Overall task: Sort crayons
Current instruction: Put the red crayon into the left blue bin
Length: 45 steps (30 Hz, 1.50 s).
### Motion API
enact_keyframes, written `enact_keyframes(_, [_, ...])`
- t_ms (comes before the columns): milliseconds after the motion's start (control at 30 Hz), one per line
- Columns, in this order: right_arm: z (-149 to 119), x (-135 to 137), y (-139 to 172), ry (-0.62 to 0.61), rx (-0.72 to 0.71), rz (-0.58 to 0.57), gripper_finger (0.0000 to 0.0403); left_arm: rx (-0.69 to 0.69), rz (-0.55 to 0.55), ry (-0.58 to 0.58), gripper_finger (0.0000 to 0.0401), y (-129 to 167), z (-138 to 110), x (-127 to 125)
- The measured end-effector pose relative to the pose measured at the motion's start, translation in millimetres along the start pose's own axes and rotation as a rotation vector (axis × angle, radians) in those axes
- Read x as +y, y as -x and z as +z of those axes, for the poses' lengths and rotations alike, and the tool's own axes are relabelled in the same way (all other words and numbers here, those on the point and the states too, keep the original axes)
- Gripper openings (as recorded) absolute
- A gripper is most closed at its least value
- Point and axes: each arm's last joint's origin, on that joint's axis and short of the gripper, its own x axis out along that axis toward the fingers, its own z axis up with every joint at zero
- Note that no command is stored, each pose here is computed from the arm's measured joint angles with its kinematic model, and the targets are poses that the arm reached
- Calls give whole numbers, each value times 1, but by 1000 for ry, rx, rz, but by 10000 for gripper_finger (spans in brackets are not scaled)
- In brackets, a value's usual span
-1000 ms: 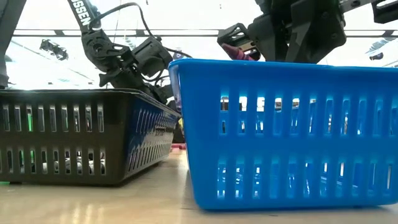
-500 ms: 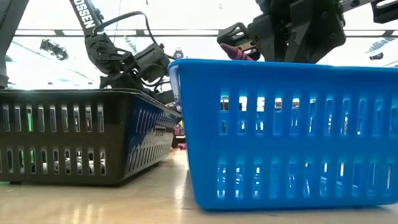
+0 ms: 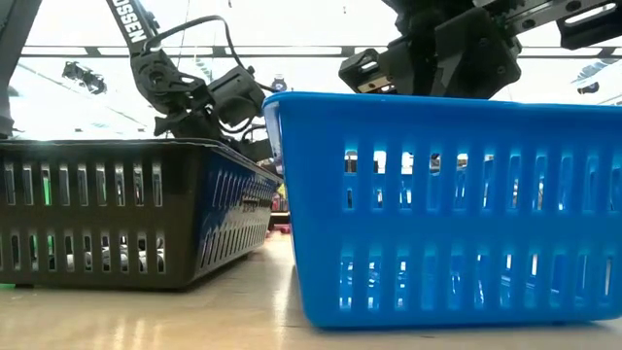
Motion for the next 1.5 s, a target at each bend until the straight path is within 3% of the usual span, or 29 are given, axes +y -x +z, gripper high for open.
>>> enact_keyframes(367, [0, -2, 6, -7, 35, -68, 105, -42, -39, -39, 17, 15, 9, -4])
enact_keyframes(500, [10, -4, 34, -7, 0, -184, 109, -57, -79, -51, 17, 24, 12, -10])
enact_keyframes(633, [3, -4, 54, -57, 26, -326, 107, -79, -207, -70, 17, 41, 15, -25])
enact_keyframes(833, [-26, -2, 69, -171, 76, -587, 107, -219, -465, -197, 16, 73, 17, -64])
enact_keyframes(1000, [-57, 4, 80, -261, 86, -751, 107, -301, -652, -354, 18, 95, 3, -99])
enact_keyframes(1133, [-78, 10, 89, -322, 43, -777, 106, -328, -689, -375, 24, 109, -8, -117])
enact_keyframes(1300, [-92, 13, 91, -357, -35, -766, 105, -261, -683, -417, 25, 112, -11, -153])
enact_keyframes(1500, [-99, 12, 87, -360, -39, -738, 105, -162, -680, -580, 27, 108, -4, -200])
